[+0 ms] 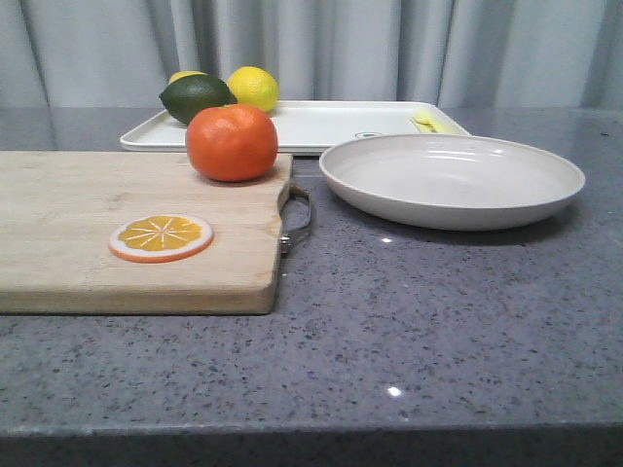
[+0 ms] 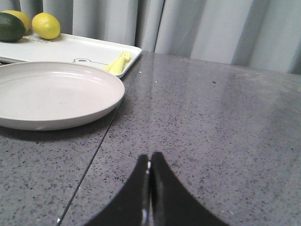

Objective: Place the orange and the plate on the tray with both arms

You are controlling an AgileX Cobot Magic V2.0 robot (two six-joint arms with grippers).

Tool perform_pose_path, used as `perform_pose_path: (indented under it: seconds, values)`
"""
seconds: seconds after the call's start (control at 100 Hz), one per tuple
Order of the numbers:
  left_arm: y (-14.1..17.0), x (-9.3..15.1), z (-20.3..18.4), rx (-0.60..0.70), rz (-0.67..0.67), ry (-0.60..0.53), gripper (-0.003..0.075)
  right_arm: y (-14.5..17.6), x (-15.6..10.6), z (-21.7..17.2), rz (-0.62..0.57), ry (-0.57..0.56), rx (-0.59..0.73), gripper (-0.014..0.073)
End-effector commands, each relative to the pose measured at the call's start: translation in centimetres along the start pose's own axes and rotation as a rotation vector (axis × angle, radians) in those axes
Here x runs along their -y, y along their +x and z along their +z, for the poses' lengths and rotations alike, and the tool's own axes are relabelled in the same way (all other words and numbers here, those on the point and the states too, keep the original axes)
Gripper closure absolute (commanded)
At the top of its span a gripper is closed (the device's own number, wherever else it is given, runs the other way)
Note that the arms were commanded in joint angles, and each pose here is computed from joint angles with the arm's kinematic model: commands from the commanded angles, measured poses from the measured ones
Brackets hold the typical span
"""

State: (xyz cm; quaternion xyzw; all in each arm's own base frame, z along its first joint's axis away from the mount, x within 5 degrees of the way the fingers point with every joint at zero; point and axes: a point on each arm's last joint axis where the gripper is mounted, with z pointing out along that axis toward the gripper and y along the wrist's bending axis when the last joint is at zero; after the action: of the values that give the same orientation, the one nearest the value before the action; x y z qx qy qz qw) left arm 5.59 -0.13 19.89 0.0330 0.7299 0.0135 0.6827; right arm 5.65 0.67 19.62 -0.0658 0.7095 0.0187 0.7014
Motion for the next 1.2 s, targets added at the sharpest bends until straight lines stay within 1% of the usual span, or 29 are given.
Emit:
perform_pose_path:
  seconds: [0.0,0.36,0.46,0.67,0.8,0.87,0.88,1.01,1.08,1.15,1.19]
  values:
    - [-0.6,0.0,-0.2,0.109,-0.019,-0.003,0.0741,-1.5,0.1,-0.3,-0.011,0.009,0.106,0.0664]
    - [-0.6,0.0,-0.2,0.109,-0.019,-0.003,0.0741,-1.5,0.1,-0.3,-0.011,0.009,0.106,0.0664]
    - [-0.6,0.0,-0.2,0.109,-0.019,-0.003,0.0741,-1.3,0.1,-0.2,-0.058,0.012,0.089,0.0664]
    - [-0.6,0.0,-0.2,0.109,-0.019,-0.003,0.0741,-1.3,0.1,-0.2,-0.059,0.012,0.085,0.0664]
    - [-1.0,0.0,-0.3,0.147,-0.021,-0.004,0.0741,-1.3,0.1,-0.2,-0.059,0.012,0.086,0.0664]
    - [-1.4,0.0,-0.4,0.189,-0.040,-0.004,0.0741,-1.6,0.1,-0.3,-0.059,0.013,0.111,0.0664]
    - [-1.4,-0.1,-0.4,0.194,-0.053,-0.003,0.0741,-1.8,0.1,-0.3,-0.059,0.013,0.133,0.0664]
    - [-2.2,-0.2,-0.6,0.267,-0.149,-0.002,0.0741,-2.7,0.1,-0.5,-0.059,0.015,0.236,0.0664]
    - [-2.6,-0.2,-0.7,0.277,-0.156,-0.001,0.0741,-3.2,0.1,-0.6,-0.026,0.015,0.280,0.0664]
    - [-3.2,-0.2,-0.9,0.285,-0.156,0.005,0.0741,-4.0,0.3,-0.8,0.034,0.015,0.276,0.0664]
    - [-3.9,-0.2,-1.1,0.288,-0.156,0.013,0.0741,-4.3,0.3,-0.8,0.065,0.012,0.249,0.0664]
